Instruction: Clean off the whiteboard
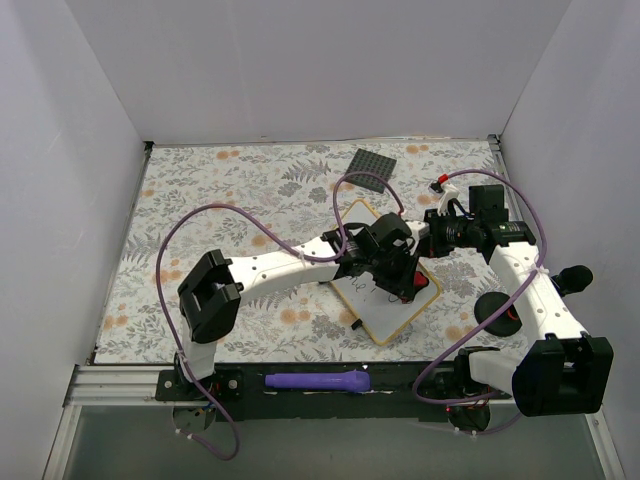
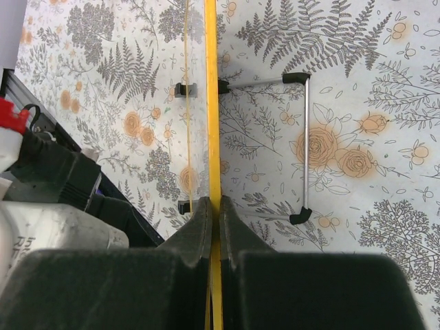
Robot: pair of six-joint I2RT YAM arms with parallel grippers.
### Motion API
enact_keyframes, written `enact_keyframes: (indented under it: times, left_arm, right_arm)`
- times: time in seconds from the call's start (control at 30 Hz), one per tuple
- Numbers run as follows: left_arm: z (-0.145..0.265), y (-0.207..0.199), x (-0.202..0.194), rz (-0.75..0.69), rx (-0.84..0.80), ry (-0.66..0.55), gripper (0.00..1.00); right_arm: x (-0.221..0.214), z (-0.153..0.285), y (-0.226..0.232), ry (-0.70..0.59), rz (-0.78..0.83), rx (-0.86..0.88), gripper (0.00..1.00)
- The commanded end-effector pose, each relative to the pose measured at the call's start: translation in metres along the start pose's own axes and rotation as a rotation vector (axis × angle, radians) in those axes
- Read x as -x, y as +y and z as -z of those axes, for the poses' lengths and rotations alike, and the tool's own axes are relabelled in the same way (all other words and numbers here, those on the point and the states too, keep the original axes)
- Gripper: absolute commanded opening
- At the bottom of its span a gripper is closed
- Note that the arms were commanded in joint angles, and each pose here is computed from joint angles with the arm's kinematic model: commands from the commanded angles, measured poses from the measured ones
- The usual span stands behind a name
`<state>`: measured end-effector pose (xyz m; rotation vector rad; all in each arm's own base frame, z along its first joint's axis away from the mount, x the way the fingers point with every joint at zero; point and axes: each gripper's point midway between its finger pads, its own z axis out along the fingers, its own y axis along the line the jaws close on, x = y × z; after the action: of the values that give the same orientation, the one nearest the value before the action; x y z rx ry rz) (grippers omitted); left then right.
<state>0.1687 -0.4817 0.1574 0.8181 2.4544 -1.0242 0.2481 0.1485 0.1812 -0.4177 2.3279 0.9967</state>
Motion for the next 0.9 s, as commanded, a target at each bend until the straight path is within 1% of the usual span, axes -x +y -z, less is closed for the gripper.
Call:
enact_keyframes:
  times: [0.0, 0.03, 0.13, 0.23, 0.27, 0.33, 0.37, 0.43, 0.53, 0.57, 0.67, 0.77, 0.87]
  left_arm:
    - [-0.003, 0.005, -0.013, -0.030, 0.010, 0.007, 0.00]
    - [-0.003, 0.009, -0.017, -0.018, 0.022, 0.013, 0.00]
    - [0.007, 0.024, -0.007, 0.037, 0.031, -0.009, 0.00]
    - [0.017, 0.057, 0.012, 0.083, 0.080, -0.047, 0.00]
    - [0.021, 0.077, 0.020, 0.111, 0.106, -0.060, 0.00]
    - [0.025, 0.091, 0.022, 0.123, 0.127, -0.058, 0.00]
    - [0.026, 0.094, 0.019, 0.097, 0.131, -0.052, 0.00]
    - [0.029, 0.084, 0.016, 0.069, 0.105, -0.048, 0.00]
    - [0.022, 0.053, -0.004, 0.001, 0.053, -0.006, 0.00]
    - [0.017, 0.035, -0.015, -0.028, 0.019, 0.014, 0.00]
    - [0.011, 0.008, -0.039, -0.065, -0.042, 0.070, 0.00]
    - [0.008, 0.004, -0.048, -0.050, -0.050, 0.088, 0.00]
    - [0.010, 0.020, -0.031, -0.005, -0.029, 0.060, 0.00]
  right_arm:
    - [-0.014, -0.001, 0.017, 0.055, -0.064, 0.065, 0.01]
    - [-0.014, -0.001, 0.016, 0.055, -0.064, 0.065, 0.01]
    - [-0.015, -0.001, 0.017, 0.055, -0.062, 0.067, 0.01]
    - [-0.015, 0.000, 0.018, 0.053, -0.063, 0.069, 0.01]
    - [-0.015, 0.000, 0.018, 0.053, -0.060, 0.069, 0.01]
    - [-0.015, 0.001, 0.019, 0.048, -0.052, 0.069, 0.01]
    - [-0.016, 0.001, 0.019, 0.050, -0.054, 0.068, 0.01]
    - [-0.018, 0.001, 0.018, 0.053, -0.060, 0.065, 0.01]
    - [-0.019, 0.000, 0.017, 0.053, -0.063, 0.065, 0.01]
    - [-0.019, 0.000, 0.018, 0.055, -0.065, 0.067, 0.01]
    - [-0.017, 0.000, 0.018, 0.053, -0.063, 0.069, 0.01]
    - [-0.014, 0.000, 0.018, 0.049, -0.056, 0.068, 0.01]
    - [-0.015, 0.001, 0.018, 0.050, -0.059, 0.067, 0.01]
